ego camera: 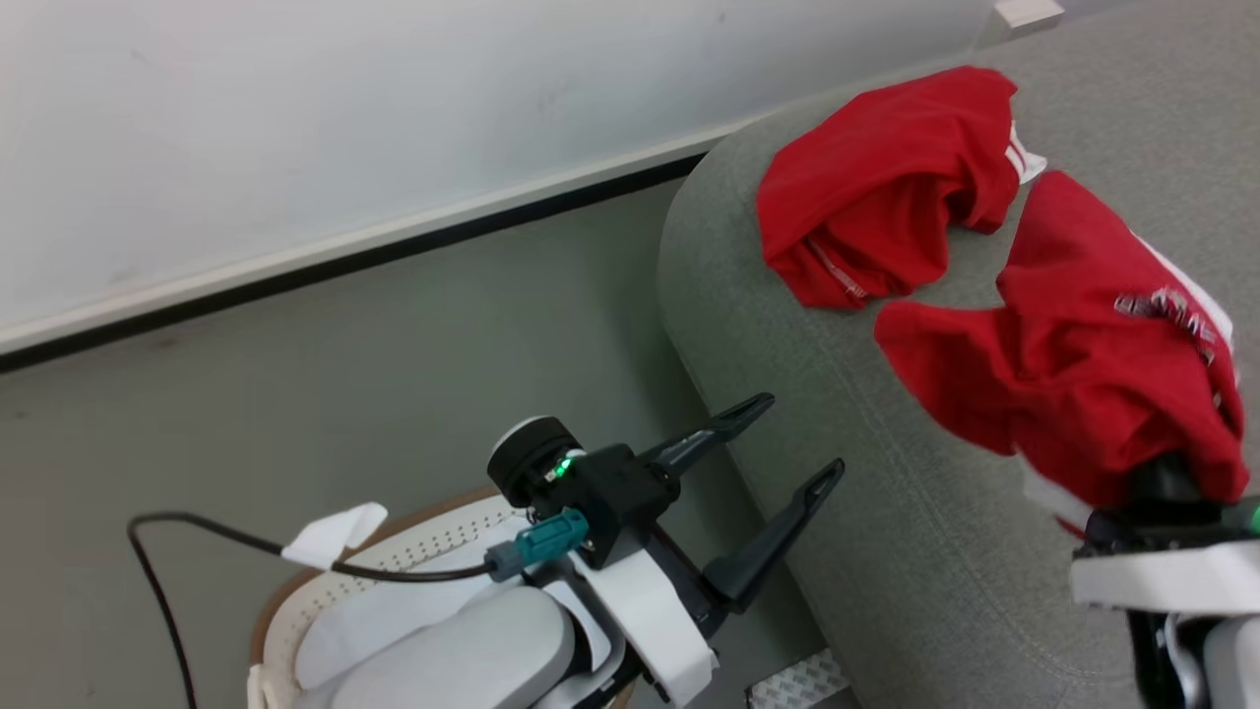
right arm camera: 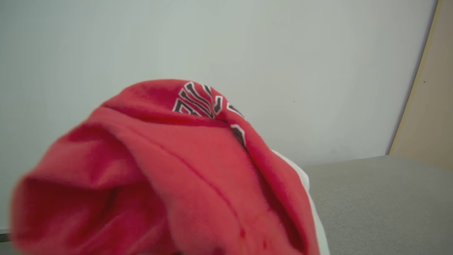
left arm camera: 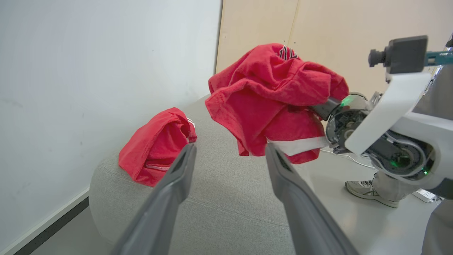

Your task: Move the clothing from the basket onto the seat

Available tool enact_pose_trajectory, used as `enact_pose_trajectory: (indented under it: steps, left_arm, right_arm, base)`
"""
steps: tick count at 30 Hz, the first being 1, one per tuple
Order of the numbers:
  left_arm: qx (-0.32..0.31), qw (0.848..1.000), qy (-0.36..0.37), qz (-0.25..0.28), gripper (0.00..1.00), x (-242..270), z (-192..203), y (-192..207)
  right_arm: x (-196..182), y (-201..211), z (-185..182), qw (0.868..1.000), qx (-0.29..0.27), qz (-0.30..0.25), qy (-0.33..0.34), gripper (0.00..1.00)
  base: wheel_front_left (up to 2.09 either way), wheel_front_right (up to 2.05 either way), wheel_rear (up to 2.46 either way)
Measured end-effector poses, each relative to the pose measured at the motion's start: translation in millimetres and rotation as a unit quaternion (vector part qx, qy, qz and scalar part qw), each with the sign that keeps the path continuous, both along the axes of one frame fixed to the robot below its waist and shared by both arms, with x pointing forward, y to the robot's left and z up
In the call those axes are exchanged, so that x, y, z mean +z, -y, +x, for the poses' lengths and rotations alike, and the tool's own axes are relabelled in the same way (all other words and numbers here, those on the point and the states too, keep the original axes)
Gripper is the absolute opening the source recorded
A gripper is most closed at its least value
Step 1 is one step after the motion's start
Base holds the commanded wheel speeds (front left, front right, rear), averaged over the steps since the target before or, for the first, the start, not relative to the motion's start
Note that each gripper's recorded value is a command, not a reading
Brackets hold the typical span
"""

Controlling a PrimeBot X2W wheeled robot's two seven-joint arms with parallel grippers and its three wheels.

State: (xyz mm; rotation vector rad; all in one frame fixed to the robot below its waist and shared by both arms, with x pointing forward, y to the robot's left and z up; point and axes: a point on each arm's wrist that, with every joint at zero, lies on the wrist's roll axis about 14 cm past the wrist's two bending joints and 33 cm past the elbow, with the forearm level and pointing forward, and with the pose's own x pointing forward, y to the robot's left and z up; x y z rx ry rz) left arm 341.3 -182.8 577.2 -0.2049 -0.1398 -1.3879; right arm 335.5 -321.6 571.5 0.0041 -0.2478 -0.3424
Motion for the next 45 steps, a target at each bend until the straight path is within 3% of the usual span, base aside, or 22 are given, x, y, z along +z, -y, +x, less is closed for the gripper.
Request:
enact_pose_trajectory:
  steps: [6,13,22,27,32,34,37,38,40,41,42,43,45]
  left_arm:
    - [0.002,1.0,-0.014,0.015,1.0,-19.1,17.5,-7.7]
    - [0.028,0.999,-0.035,0.027,1.0,-47.6,52.4,-27.2]
    - [0.075,0.994,-0.068,0.047,1.0,-97.1,100.7,-59.5]
    - [0.103,0.989,-0.085,0.057,1.0,-124.9,124.4,-77.5]
    - [0.125,0.985,-0.105,0.063,1.0,-147.2,136.5,-91.5]
    - [0.135,0.983,-0.109,0.062,1.0,-152.0,139.8,-97.2]
    - [0.147,0.98,-0.114,0.065,1.0,-157.5,142.9,-103.5]
    - [0.151,0.98,-0.114,0.064,1.0,-156.9,143.9,-105.1]
    - [0.155,0.98,-0.112,0.063,1.0,-153.7,144.9,-105.6]
    - [0.156,0.98,-0.109,0.062,1.0,-151.8,145.3,-105.8]
    - [0.158,0.98,-0.108,0.062,1.0,-149.8,145.6,-105.8]
    - [0.159,0.98,-0.105,0.062,1.0,-147.4,146.1,-106.2]
    - [0.164,0.98,-0.099,0.059,1.0,-141.3,147.3,-107.2]
  right_arm:
    - [10.0,28.7,32.1,1.0,-0.018,-0.016,-0.017,0.0]
    - [10.7,78.0,64.2,0.993,-0.081,-0.054,-0.064,0.0]
    - [-26.7,119.9,112.9,0.981,-0.116,-0.069,-0.138,0.0]
    - [-75.2,138.7,136.4,0.962,-0.123,-0.066,-0.234,0.0]
    - [-126.0,162.9,137.6,0.925,-0.148,-0.055,-0.346,0.0]
    - [-151.0,162.9,134.1,0.907,-0.151,-0.038,-0.39,0.13]
    - [-173.9,158.4,132.2,0.893,-0.15,-0.02,-0.424,0.22]
    - [-178.8,156.9,130.7,0.888,-0.15,-0.015,-0.434,0.29]
    - [-184.7,153.2,127.5,0.882,-0.149,-0.003,-0.448,0.25]
    - [-184.3,152.4,126.5,0.88,-0.149,-0.002,-0.451,0.33]
    - [-182.5,151.2,126.9,0.881,-0.148,-0.001,-0.449,0.62]
    - [-180.6,149.3,127.7,0.882,-0.147,-0.002,-0.447,0.98]
    - [-178.5,144.5,128.0,0.884,-0.141,-0.002,-0.446,1.0]
  base:
    - [0.0,0.0,0.0]
    - [0.0,0.0,0.0]
    - [0.0,0.0,0.0]
    - [0.0,0.0,0.0]
    - [0.0,0.0,0.0]
    - [0.0,0.0,0.0]
    - [0.0,0.0,0.0]
    - [0.0,0.0,0.0]
    - [0.0,0.0,0.0]
    - [0.0,0.0,0.0]
    - [0.0,0.0,0.0]
    - [0.0,0.0,0.0]
    - [0.0,0.0,0.0]
